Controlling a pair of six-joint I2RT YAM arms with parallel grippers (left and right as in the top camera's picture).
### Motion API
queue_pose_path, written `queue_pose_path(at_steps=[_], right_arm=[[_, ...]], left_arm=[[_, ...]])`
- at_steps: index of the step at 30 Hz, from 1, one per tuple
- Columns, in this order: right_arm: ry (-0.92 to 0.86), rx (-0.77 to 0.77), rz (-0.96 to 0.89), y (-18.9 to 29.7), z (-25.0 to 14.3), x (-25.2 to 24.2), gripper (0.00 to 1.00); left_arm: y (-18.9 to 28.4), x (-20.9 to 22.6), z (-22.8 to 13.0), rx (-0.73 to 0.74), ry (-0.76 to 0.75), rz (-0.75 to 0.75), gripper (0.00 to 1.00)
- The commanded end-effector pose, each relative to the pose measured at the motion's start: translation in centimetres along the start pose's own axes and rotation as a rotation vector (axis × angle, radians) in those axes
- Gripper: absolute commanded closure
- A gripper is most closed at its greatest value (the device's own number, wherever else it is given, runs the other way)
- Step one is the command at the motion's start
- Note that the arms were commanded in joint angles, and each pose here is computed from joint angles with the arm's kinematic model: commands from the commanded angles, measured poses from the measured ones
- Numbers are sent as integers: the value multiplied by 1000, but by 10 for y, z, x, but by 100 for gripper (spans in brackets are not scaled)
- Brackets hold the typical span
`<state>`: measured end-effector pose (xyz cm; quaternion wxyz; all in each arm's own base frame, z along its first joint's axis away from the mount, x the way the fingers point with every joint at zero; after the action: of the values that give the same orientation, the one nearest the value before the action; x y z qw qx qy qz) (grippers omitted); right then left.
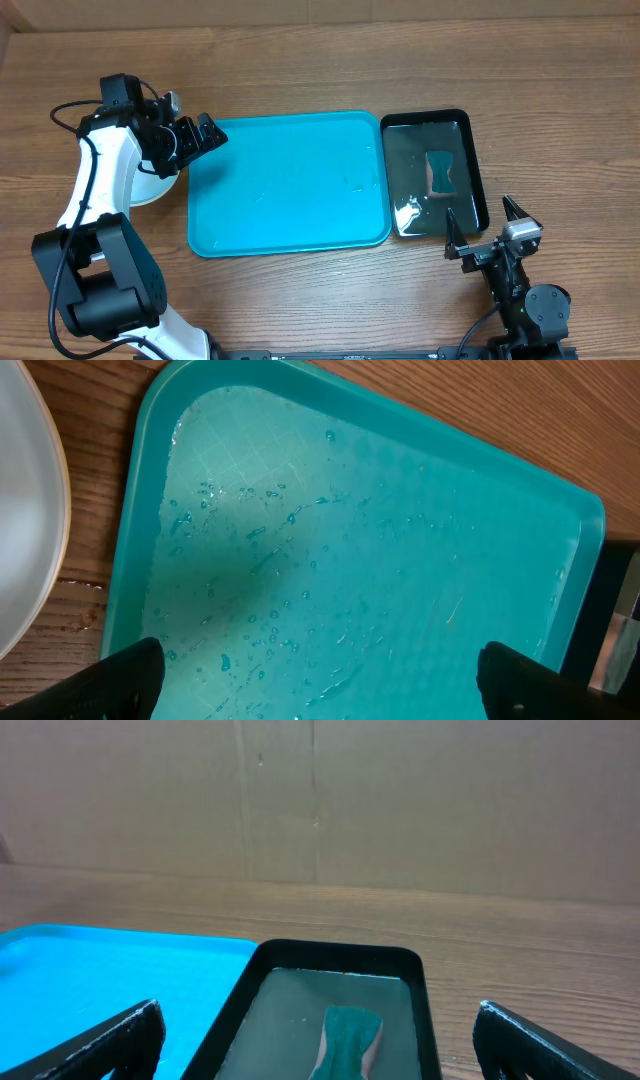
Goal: Clean dirty plates on tray and stack at the side
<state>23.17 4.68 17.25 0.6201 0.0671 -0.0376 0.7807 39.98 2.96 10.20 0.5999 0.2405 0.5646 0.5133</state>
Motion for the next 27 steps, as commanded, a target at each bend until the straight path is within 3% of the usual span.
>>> queue_pose_path(at_steps=[1,27], right_arm=[[8,-7,-11,0,-1,-2,0],[8,-7,-11,0,-1,-2,0]], left_arm=[[-1,-3,-1,2,-20,-16,0],[-4,-2,-3,8,-42,39,0]])
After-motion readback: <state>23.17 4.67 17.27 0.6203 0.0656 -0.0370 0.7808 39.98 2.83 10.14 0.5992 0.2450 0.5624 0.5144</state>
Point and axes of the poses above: each gripper's point midway between its finger pads, its own y axis back along the fingers, its own x axis along the line the jaws close on, z = x × y, the point moved 1 cm from there along y, back along the fingers, and after that the axes turned 7 degrees about -y, right-handed, at the moved point
